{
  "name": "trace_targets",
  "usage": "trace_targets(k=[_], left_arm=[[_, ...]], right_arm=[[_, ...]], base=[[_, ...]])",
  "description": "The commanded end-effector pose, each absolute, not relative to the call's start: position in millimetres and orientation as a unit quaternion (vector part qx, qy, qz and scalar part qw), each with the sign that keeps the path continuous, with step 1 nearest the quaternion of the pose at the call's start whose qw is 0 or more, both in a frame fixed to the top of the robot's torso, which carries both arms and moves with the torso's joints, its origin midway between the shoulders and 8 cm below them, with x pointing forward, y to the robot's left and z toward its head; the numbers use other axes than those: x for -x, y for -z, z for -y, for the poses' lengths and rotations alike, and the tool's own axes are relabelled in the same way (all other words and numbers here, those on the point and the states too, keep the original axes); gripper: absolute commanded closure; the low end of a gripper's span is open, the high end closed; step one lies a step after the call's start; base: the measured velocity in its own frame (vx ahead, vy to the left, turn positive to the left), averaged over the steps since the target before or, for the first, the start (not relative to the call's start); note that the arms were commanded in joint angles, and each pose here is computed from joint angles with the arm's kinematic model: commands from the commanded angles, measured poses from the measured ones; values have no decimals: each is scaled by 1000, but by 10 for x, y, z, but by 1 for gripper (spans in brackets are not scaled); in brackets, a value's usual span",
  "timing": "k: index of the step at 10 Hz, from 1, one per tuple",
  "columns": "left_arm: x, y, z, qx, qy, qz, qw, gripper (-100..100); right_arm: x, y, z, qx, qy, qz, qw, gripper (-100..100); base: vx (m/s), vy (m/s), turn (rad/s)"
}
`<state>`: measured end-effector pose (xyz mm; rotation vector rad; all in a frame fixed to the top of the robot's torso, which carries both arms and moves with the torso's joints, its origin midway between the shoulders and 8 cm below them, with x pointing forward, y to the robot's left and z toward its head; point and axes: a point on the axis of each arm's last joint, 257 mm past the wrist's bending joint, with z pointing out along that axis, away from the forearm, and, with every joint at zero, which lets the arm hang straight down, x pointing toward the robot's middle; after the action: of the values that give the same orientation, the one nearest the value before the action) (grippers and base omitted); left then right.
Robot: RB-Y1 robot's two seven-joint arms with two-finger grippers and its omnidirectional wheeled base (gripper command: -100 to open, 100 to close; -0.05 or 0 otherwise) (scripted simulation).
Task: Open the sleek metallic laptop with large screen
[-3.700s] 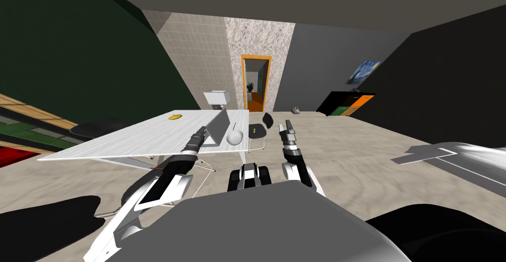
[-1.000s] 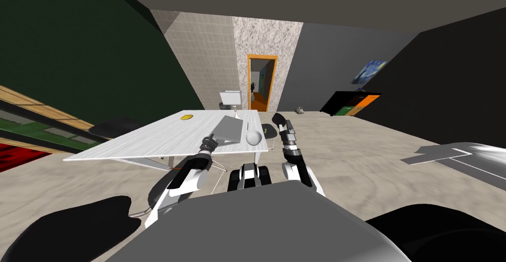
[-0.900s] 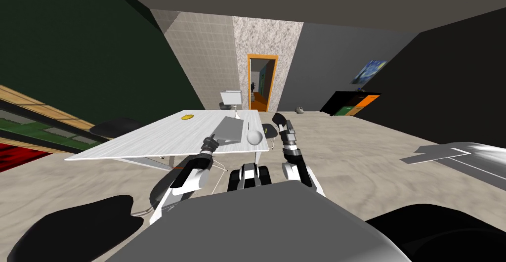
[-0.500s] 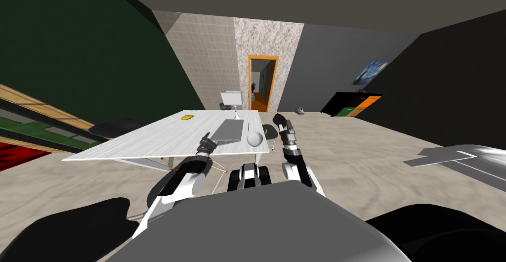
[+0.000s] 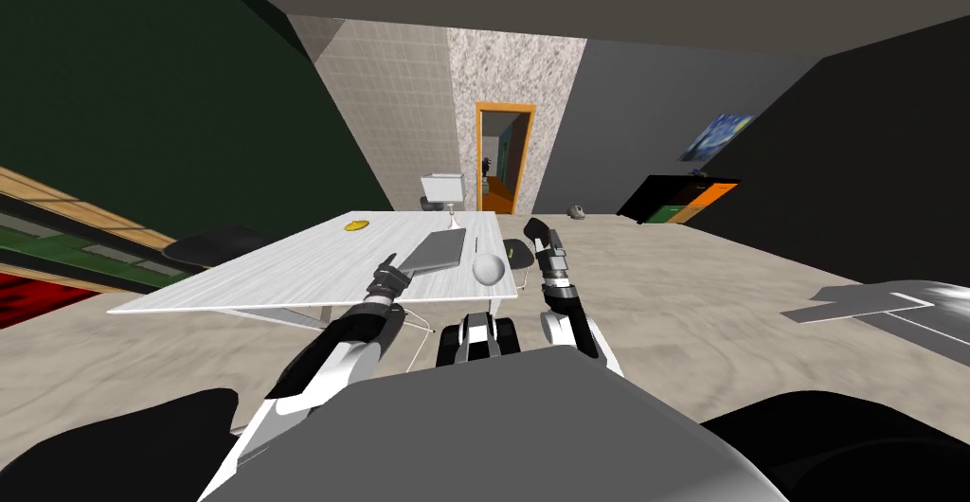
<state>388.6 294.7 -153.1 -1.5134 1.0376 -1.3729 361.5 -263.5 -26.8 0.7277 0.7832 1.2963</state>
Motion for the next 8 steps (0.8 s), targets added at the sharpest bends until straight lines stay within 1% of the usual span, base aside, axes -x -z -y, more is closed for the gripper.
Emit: trace_targets(k=[1,2,3,8], left_arm=[[-3759,1370,-2937,600,548,-414,410,-100],[-3788,1423,-2934,602,546,-414,410,-100],[-3782,1424,-2933,602,546,-415,409,0],[-3784,1420,-2932,602,546,-414,410,0]], right_arm=[[-3615,268,2635,-323,-575,-347,667,0],[-3615,268,2635,-323,-575,-347,667,0],[-3615,268,2635,-323,-575,-347,667,0],[-3615,268,2635,-323,-575,-347,667,0]], base=[[0,0,0],[0,0,0],[0,0,0],[0,0,0]])
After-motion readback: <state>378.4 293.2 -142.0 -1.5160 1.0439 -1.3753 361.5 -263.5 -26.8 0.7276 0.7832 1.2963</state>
